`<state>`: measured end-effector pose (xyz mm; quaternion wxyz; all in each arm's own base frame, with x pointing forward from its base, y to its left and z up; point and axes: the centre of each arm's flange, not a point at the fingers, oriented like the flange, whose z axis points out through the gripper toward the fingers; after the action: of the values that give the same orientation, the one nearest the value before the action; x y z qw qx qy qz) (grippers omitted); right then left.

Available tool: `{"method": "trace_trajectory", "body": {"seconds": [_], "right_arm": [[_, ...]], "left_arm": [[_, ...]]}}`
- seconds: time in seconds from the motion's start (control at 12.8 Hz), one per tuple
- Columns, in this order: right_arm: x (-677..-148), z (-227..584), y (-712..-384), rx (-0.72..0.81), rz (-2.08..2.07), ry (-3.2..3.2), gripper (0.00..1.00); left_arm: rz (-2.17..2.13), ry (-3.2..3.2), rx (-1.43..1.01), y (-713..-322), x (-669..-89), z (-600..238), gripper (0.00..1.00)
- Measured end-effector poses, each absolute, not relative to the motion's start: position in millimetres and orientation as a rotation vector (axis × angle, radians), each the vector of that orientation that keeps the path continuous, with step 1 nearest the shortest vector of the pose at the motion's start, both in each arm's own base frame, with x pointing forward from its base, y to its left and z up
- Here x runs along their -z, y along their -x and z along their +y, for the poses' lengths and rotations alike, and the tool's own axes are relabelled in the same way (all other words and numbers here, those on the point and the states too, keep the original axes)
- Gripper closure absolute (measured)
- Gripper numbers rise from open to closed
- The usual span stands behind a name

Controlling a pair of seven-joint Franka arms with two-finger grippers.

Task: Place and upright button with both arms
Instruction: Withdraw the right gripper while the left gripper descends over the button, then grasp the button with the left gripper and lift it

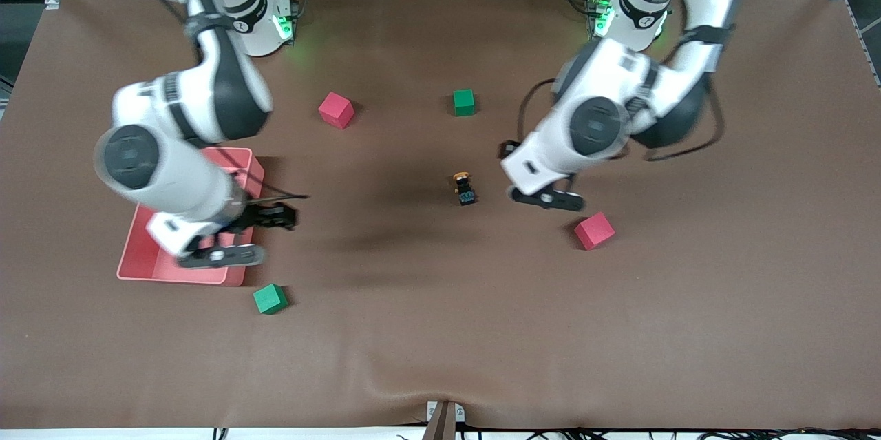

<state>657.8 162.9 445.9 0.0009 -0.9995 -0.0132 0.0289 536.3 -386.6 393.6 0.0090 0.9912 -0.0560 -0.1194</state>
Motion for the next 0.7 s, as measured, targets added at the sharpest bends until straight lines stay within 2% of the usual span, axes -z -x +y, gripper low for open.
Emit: {"method": "trace_trajectory", "body": {"seconds": [0.16, 0.31, 0.47, 0.7], "right_arm": [[-470, 115, -651, -0.152, 0.044, 3.17, 0.0], [-508, 78, -636, -0.14, 0.121, 3.164, 0.0], [-547, 44, -608, -0.106, 0.195, 3.145, 0.0], [-587, 5, -568, -0.141, 0.279, 3.124, 0.0]], "left_arm": [[-0.064, -3.143, 0.282, -515, -372, -432, 0.0], [0.077, -3.151, 0.196, -501, -346, -461, 0.0], [0.178, -3.174, 0.079, -487, -319, -473, 0.0], [0.345, -3.162, -0.071, -471, -300, -486, 0.0]]}}
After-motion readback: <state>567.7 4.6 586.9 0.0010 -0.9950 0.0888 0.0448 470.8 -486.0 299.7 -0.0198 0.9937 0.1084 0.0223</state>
